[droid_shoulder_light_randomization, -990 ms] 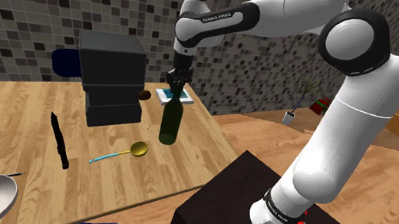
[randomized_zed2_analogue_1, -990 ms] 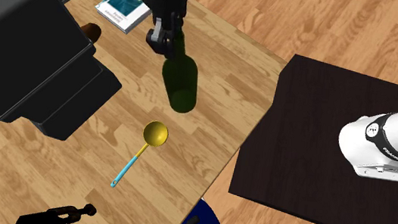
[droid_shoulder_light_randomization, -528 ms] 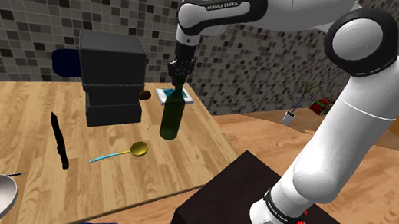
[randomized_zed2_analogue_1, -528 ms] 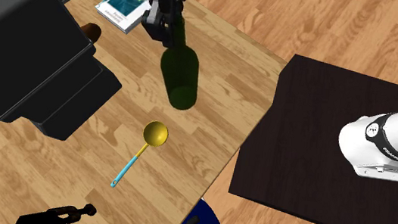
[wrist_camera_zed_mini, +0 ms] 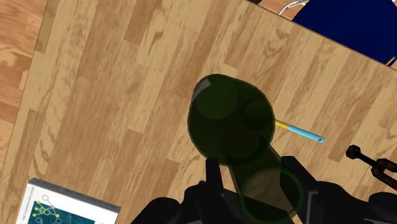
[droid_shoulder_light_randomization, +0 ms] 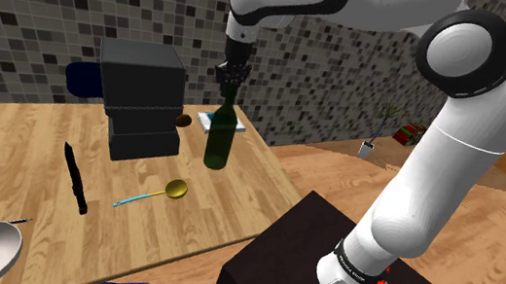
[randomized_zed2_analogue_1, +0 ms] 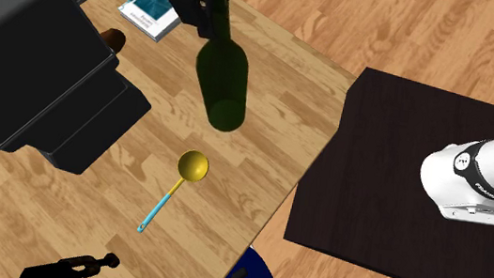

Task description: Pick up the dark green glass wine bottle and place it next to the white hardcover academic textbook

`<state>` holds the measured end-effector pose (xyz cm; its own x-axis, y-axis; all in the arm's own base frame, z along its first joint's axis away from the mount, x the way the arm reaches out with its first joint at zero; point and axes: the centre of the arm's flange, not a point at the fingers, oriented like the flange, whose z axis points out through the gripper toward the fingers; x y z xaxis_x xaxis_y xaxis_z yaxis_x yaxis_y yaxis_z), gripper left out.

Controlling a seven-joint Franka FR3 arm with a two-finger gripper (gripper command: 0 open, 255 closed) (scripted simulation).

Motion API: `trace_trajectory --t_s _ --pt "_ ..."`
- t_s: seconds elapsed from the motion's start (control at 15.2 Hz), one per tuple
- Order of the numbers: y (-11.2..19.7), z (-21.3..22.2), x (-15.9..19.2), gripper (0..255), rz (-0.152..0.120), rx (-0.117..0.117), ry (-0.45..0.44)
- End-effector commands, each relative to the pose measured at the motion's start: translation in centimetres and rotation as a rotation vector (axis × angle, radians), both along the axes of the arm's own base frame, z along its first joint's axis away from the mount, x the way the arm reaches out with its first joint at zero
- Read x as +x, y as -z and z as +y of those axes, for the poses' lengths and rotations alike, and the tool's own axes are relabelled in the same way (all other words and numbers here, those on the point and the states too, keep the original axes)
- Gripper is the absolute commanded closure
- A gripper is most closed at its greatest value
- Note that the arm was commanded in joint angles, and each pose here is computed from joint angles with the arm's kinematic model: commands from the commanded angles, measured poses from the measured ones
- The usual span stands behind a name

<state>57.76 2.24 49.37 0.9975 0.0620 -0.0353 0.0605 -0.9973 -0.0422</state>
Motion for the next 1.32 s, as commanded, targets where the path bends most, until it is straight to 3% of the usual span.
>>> trace_trajectory --t_s 0.0,1.25 --pt "-1.0 0.1 0.0 255 0.000 0.000 0.000" --pt "-11.0 0.1 0.0 255 0.000 0.000 0.000"
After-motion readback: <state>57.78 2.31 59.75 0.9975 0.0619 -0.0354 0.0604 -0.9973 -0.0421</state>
